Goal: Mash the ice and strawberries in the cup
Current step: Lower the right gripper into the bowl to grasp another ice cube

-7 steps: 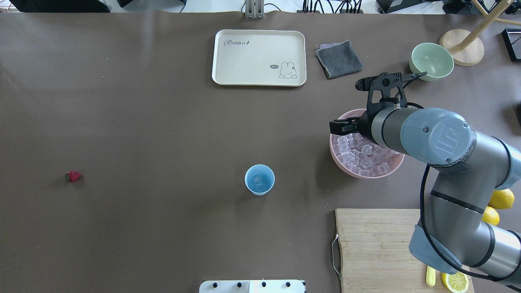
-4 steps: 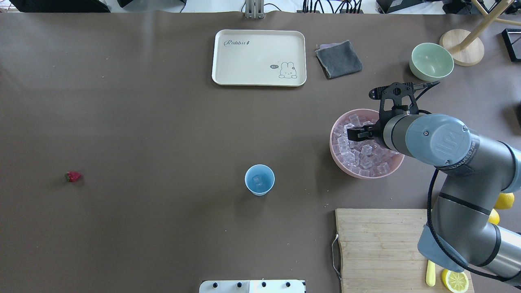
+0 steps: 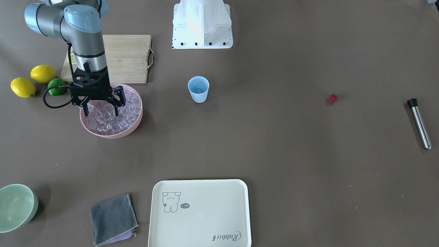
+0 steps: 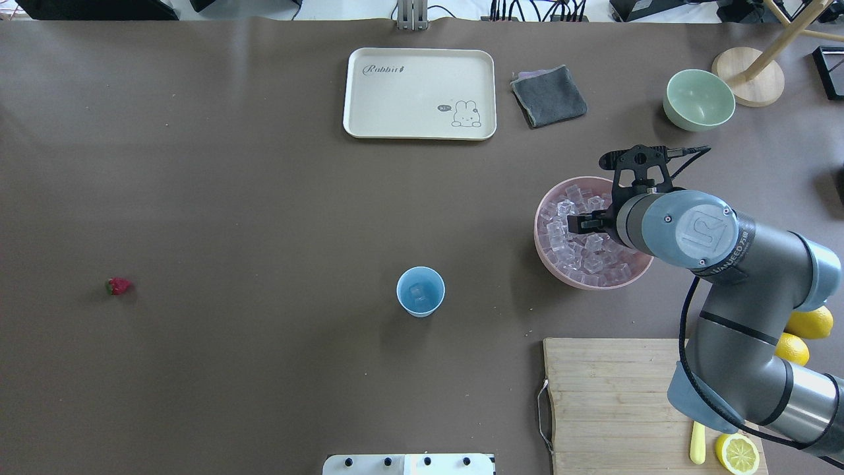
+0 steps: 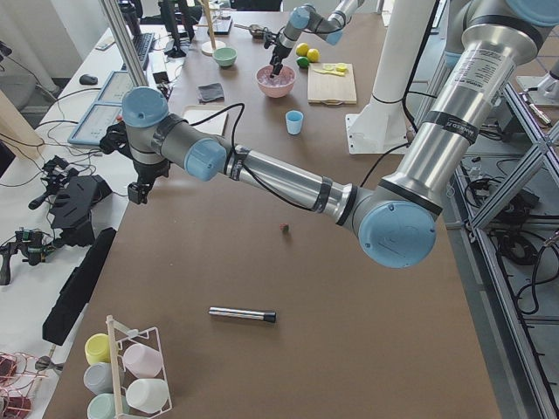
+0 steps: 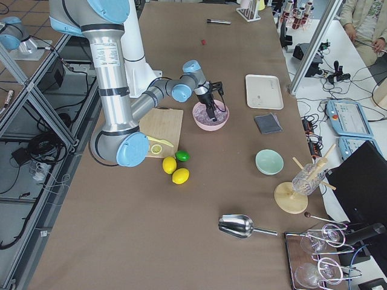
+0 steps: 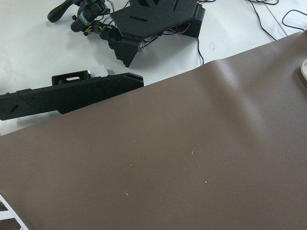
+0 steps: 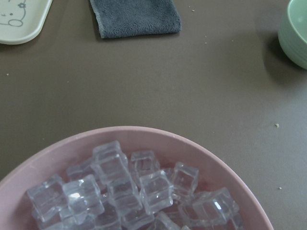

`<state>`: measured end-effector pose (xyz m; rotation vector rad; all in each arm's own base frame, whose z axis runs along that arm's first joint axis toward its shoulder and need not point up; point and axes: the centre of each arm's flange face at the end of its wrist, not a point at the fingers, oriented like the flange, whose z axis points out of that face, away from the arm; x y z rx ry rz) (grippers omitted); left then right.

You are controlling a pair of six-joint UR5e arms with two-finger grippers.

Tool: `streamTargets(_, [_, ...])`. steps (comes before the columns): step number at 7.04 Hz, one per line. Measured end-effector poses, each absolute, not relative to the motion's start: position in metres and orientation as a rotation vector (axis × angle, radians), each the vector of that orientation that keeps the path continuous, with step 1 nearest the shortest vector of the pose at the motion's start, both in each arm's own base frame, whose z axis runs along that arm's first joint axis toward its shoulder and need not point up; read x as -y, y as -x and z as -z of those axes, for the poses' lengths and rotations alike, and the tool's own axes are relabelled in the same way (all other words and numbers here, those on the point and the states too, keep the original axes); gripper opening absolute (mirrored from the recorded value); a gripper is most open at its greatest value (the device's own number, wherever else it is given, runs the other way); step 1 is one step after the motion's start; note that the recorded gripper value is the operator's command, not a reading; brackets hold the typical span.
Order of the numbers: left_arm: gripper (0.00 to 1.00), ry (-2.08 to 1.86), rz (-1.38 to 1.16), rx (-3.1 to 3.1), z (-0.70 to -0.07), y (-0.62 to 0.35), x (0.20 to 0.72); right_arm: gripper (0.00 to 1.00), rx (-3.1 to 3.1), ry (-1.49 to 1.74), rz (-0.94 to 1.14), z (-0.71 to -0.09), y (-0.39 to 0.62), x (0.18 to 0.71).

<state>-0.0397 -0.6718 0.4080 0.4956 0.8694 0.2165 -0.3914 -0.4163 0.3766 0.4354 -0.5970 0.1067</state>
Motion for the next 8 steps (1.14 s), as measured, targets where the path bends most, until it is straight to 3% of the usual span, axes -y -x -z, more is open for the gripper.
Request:
streamTargets(3, [0.98,-0.498,-0.218,-0.869,-0.407,0.039,0.671,0.94,0.584,-0.407,-0.099,-0.389,0.405,0.411])
streamTargets(4, [0.98,-0.497,-0.219,-0.869,-0.407,0.039,0.671,0.72,0.582,-0.405,-0.095,-0.39,0.407,0.41])
streamTargets(5, [0.98,-0.496,-0.219,-0.869,-0.408,0.039,0.671,0.29,0.582,-0.403,-0.092,-0.391,0.409,0.409])
streamTargets(6, [0.98,-0.494,-0.218,-0.869,-0.409,0.039,0.671,0.0,0.584,-0.403,-0.089,-0.39,0.41,0.408])
streamTargets(8, [0.98,-0.486,-0.215,-0.869,-0.413,0.039,0.673,0.0,0.594,-0.405,-0.078,-0.385,0.411,0.407])
